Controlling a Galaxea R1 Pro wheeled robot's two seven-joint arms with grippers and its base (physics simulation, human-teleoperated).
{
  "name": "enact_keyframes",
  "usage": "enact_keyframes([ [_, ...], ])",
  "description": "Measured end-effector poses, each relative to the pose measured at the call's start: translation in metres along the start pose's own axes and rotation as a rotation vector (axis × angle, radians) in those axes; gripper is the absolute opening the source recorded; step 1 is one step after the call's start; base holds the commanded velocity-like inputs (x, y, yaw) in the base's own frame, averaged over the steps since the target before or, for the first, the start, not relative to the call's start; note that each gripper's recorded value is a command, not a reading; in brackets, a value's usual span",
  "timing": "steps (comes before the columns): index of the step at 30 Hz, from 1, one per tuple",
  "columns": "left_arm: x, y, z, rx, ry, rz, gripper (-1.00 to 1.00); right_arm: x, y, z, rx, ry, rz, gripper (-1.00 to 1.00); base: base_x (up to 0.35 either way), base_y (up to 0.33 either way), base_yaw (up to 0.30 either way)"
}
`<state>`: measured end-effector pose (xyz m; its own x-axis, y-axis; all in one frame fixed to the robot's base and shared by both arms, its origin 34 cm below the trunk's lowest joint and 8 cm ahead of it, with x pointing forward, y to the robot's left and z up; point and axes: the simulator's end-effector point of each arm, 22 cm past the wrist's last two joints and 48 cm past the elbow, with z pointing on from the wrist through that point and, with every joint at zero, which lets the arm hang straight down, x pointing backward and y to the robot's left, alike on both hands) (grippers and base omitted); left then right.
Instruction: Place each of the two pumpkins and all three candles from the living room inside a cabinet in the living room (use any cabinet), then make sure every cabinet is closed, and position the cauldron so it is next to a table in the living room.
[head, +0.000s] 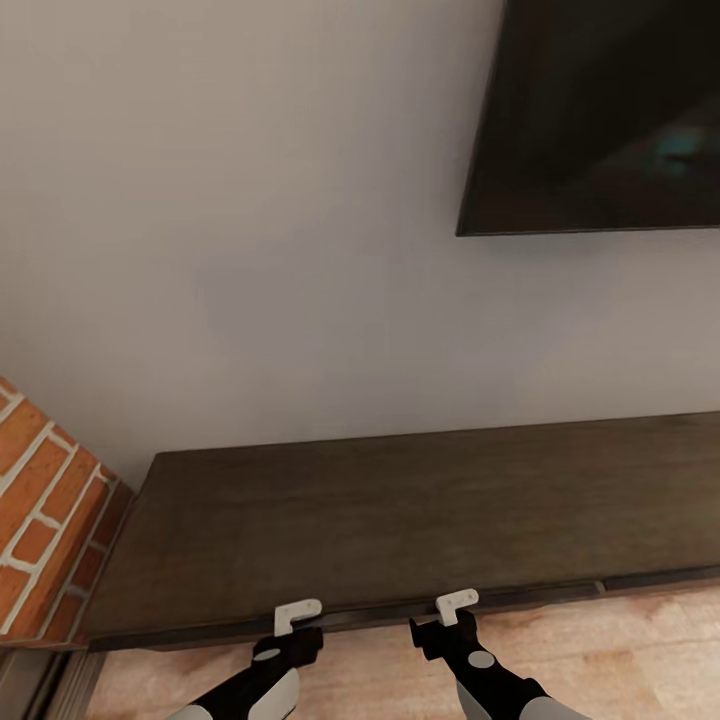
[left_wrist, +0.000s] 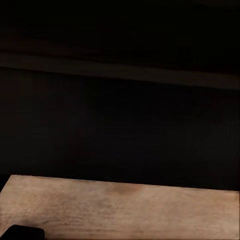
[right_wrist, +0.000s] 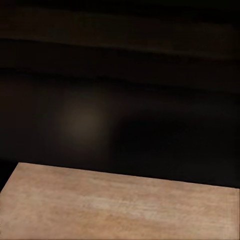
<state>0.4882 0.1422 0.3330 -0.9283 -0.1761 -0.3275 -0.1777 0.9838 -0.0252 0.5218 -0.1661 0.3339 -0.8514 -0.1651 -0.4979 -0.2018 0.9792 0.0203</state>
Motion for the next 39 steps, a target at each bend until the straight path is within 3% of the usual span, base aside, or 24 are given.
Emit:
enact_keyframes([
  [5,0.0003,-0.0009,-0.0001,0.002,-0.007,-0.018,1.00,0.0005,-0.0002,0.0001,-0.001,0.001,0.002,1.00,0.008,0.000,0.000],
  [19,-0.0001,-0.0006,-0.0001,0.001,-0.008,-0.020,1.00,0.0004,-0.0006,0.0002,0.001,0.001,0.004,1.00,-0.010,0.000,0.000],
  [39,-0.0074,-0.0004,0.0006,0.000,-0.020,-0.017,1.00,0.0001,-0.0008,0.0002,0.001,0.000,0.005,1.00,-0.318,0.000,0.000],
])
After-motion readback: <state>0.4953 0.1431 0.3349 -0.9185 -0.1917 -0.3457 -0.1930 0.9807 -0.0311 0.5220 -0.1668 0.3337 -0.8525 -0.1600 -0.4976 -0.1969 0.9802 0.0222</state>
